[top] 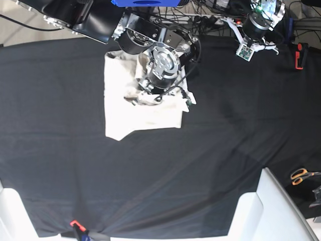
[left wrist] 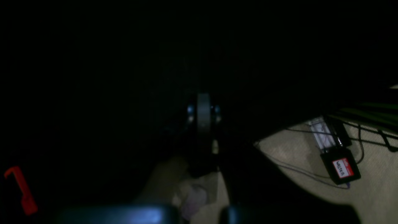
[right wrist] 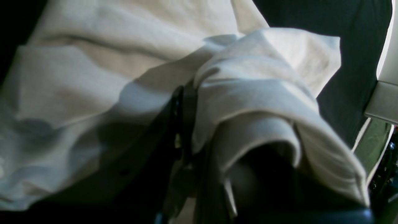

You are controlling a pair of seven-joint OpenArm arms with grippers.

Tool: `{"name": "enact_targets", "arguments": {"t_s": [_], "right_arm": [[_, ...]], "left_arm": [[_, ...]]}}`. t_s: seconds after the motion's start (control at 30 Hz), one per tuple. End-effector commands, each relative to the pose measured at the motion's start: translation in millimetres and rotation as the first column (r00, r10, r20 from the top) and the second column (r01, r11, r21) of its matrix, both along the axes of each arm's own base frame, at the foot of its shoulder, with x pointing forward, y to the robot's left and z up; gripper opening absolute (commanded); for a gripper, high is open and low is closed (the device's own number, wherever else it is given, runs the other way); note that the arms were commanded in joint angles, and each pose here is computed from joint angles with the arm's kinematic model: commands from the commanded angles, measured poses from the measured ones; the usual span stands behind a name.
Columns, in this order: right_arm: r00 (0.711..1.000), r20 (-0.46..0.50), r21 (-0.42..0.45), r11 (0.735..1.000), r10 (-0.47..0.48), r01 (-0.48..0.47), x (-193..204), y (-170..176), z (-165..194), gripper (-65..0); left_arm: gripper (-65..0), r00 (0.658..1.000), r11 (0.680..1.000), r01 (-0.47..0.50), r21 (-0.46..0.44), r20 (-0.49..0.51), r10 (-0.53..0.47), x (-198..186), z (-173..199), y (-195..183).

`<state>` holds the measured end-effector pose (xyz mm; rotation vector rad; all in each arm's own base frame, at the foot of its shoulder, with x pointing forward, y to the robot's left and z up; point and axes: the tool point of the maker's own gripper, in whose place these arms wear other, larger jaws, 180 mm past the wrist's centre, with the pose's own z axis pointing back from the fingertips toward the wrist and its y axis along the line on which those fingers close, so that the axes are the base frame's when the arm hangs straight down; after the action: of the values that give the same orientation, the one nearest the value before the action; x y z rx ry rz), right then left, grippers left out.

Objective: Fold the T-shirt properly
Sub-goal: 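Fold the held end with the right gripper over onto the shirt body, then release the right gripper and press the folded layer flat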

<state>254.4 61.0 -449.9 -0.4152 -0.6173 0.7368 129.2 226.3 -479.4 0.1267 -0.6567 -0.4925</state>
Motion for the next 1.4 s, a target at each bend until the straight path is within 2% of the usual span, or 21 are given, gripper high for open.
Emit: {"name": "enact_targets", "arguments": {"t_s": [0.0, 0.1, 0.17, 0.3, 0.4, 0.57, 0.87, 1.1, 1.23, 1.37], "right_arm": [[0.999, 0.046, 0.036, 0.999, 0.026, -0.027, 13, 14, 16, -50.0], [0.997, 0.017, 0.040, 0.996, 0.079, -0.080, 11, 18, 11, -31.8], [0.993, 0.018, 0.062, 0.991, 0.119, -0.120, 10, 24, 13, -26.0], [0.989, -0.001, 0.101, 0.984, 0.150, -0.149, 10, 28, 10, -26.1], [0.986, -0.073, 0.202, 0.970, 0.150, -0.133, 4, 37, 3, -26.1], [0.979, -0.122, 0.319, 0.941, 0.162, -0.116, -1, 54, 1, -26.1], [0.970, -0.122, 0.356, 0.921, 0.211, -0.156, -18, 71, 7, -26.0], [0.957, -0.102, 0.433, 0.878, 0.271, -0.203, -32, 90, 42, -26.0], [0.962, -0.056, 0.485, 0.850, 0.267, -0.208, -29, 95, 80, -26.0], [0.971, -0.006, 0.525, 0.827, 0.239, -0.200, -23, 83, 125, -26.1]], "left_arm": [[-65.0, 1.000, 1.000, 0.005, 0.000, 0.023, -0.005, 3, 5, 2], [-65.0, 1.000, 1.000, 0.005, 0.000, 0.023, -0.005, 3, 5, 2], [-65.0, 1.000, 1.000, 0.006, 0.002, 0.022, -0.006, 2, 5, 2], [-65.0, 1.000, 1.000, 0.005, 0.006, 0.021, -0.005, 3, 5, 5], [-65.0, 1.000, 1.000, 0.002, 0.008, 0.022, -0.002, 3, 6, 6], [-65.0, 1.000, 1.000, 0.002, 0.008, 0.022, -0.002, 3, 6, 6], [-65.0, 1.000, 1.000, -0.002, 0.011, 0.022, 0.002, 3, 6, 8], [-65.0, 0.999, 1.000, 0.004, 0.007, 0.037, -0.004, 11, 7, 5], [-65.0, 0.999, 1.000, 0.004, 0.007, 0.040, -0.004, 12, 8, 5], [-65.0, 0.999, 1.000, 0.004, 0.007, 0.040, -0.004, 12, 8, 5]]}}
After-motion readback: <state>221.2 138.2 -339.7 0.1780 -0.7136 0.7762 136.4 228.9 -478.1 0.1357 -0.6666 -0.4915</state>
